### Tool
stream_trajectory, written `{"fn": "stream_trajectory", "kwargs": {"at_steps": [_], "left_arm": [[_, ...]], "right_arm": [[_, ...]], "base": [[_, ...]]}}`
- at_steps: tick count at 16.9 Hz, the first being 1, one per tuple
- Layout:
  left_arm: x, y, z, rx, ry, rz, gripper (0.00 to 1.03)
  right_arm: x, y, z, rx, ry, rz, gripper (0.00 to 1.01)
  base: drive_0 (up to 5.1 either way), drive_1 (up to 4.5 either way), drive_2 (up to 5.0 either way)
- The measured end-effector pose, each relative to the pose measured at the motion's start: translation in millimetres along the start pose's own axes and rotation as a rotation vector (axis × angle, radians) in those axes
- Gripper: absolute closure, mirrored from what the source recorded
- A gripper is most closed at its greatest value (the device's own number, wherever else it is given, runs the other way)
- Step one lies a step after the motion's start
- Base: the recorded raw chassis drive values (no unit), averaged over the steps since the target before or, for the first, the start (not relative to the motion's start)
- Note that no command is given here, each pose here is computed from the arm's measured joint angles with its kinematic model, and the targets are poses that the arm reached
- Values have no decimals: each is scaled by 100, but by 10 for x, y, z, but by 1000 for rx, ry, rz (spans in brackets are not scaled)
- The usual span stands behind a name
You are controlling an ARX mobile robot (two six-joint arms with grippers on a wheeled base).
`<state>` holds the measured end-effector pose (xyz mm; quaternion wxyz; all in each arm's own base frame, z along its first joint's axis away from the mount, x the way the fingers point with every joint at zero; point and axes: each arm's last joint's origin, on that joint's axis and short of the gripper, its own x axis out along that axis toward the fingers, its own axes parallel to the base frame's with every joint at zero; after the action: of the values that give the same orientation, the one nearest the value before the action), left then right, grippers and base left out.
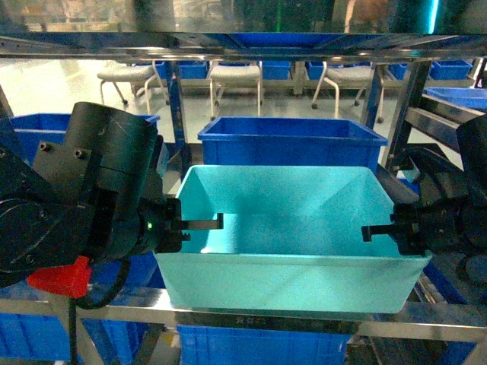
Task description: Organize blue bins on left shelf correctly
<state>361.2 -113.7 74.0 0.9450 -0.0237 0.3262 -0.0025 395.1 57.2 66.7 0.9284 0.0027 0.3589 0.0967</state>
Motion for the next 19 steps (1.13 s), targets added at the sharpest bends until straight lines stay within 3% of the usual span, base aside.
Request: {"fn": "stream_trajectory", "kwargs": {"at_steps": [3,6,13,16,17,18,19], "left_arm": [[139,19,81,-12,-2,-6,101],[324,54,25,-1,43,9,101],[417,66,83,-2,53,12,101],[457,68,165,-4,32,13,101],[466,71,228,12,-1,30,75],[467,70,234,18,-2,30,40],[284,87,252,28,-32,22,11]], "right_arm": [[147,-11,56,-2,16,-2,99],[375,-6,16,0,73,0,99],[478,-10,49,4,88,4,99],[503,-8,128,3,76,15,99],[503,9,125,-45,83,53,69],[507,38,159,-72,49,60,34],[445,72,99,-92,-59,88,5]], "base": [[0,0,0],[0,0,0],[0,0,0],[0,0,0],[0,0,0],[0,0,0],[0,0,0]]}}
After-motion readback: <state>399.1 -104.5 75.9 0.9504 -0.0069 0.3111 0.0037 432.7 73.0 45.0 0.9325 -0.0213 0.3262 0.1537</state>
